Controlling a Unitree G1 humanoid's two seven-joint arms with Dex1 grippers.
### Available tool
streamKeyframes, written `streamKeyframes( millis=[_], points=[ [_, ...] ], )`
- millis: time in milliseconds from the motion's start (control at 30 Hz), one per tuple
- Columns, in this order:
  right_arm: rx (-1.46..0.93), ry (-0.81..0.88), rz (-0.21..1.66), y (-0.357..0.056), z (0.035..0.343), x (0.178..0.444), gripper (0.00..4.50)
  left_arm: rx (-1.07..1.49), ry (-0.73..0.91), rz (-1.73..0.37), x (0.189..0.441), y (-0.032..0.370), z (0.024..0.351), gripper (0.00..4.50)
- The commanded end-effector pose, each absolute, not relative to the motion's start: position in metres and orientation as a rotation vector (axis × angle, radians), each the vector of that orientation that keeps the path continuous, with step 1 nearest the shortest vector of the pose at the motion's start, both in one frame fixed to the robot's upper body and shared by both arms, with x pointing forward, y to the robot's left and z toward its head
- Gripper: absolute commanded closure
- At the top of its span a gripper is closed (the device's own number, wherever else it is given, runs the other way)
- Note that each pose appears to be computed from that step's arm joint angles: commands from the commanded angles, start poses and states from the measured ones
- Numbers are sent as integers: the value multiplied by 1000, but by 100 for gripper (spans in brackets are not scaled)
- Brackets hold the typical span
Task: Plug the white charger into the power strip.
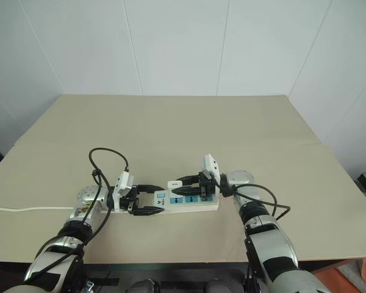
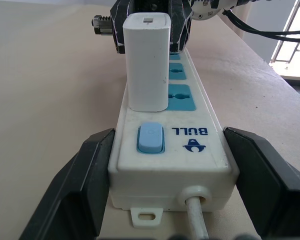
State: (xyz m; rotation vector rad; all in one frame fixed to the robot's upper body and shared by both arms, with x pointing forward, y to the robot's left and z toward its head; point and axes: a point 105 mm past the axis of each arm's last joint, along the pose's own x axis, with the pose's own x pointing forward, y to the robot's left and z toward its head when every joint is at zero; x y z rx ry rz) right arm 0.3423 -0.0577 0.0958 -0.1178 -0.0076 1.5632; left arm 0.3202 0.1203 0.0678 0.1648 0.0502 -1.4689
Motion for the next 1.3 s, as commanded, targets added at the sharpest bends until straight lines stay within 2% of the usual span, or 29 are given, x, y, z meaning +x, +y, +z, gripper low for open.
streamKeyframes(
  millis=[33,233,300,333,533,600,767,967,1000,1067,1300],
  points=[
    [-157,270,1532,-77,36,326,340,198,10,-1526,316,112,75,128],
    [-164,246,1542,-80,33,321,340,196,12,-1525,316,112,74,128],
    [-159,259,1543,-80,32,320,269,196,13,-1525,316,112,74,128],
    [-157,260,1543,-80,32,320,251,195,13,-1525,316,112,74,128],
    [-152,265,1545,-81,33,321,44,195,13,-1523,316,112,74,128],
    [-153,256,1548,-81,34,321,3,195,13,-1522,316,112,74,128],
    [-156,222,1556,-83,43,324,3,196,11,-1519,316,112,74,128],
    [-242,85,1545,-88,67,331,3,166,28,-1514,319,112,77,128],
    [-249,63,1540,-91,73,332,0,153,19,-1522,319,112,80,57],
    [-273,30,1526,-96,82,335,0,120,-12,-1531,318,110,87,11],
    [-287,-24,1460,-117,99,338,0,134,-139,-1485,316,120,112,3]
  ],
)
